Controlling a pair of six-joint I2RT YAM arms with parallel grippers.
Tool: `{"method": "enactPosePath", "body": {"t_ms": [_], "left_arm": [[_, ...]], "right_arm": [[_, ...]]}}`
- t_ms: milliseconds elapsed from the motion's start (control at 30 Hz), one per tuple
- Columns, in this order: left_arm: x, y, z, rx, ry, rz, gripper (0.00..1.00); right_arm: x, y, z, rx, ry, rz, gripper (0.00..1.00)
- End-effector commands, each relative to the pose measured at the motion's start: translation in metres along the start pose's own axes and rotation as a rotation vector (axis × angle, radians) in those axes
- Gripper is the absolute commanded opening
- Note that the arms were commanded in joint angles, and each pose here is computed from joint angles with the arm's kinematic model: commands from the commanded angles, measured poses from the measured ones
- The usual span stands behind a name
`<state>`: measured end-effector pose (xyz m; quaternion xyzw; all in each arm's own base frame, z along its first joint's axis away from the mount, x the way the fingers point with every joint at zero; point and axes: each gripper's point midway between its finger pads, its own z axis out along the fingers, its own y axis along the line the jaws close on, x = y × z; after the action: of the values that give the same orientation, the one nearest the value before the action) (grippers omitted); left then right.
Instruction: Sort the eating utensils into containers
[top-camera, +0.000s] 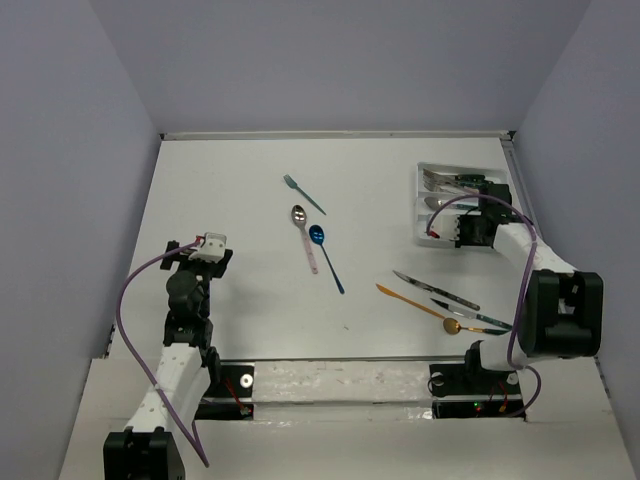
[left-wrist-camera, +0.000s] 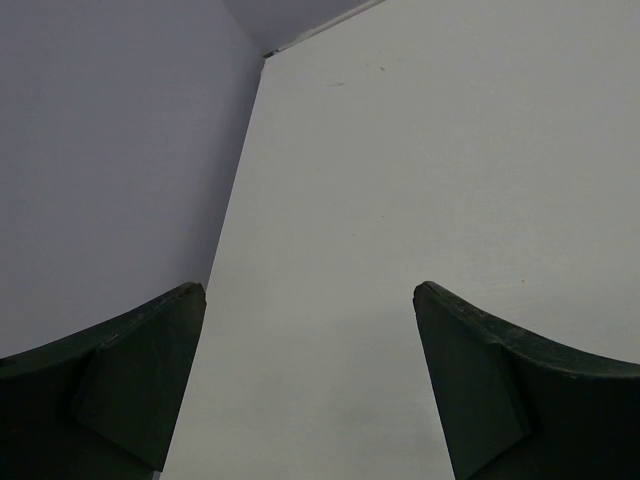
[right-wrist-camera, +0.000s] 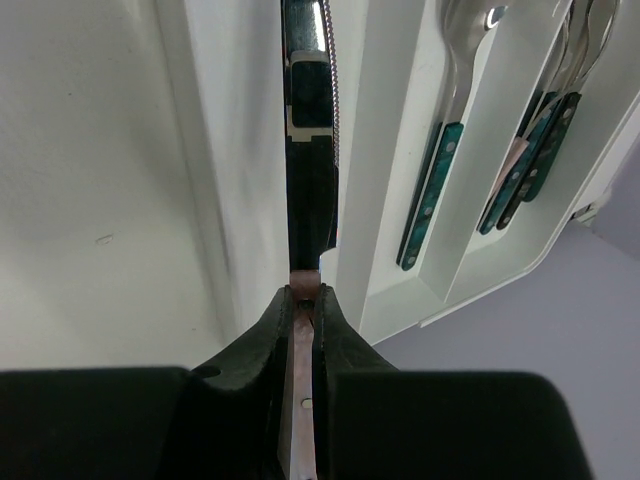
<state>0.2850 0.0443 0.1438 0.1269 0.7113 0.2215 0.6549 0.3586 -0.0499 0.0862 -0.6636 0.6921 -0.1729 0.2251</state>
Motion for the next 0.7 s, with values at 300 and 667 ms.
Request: {"method": "enactPosePath", "body": {"t_ms": [300,667], "left_arm": [[-0.009,0.01,0.001,-0.056,-0.045,-0.02,0.99],[-0.009,0.01,0.001,-0.055,-0.052,-0.018,0.99]], "right_arm": [[0.009,-0.042,0.002,0.057,0.043,-0.054,0.61],[-0.135,-0.152,-0.078,0.386,-0.334,-0.031,0.73]]}}
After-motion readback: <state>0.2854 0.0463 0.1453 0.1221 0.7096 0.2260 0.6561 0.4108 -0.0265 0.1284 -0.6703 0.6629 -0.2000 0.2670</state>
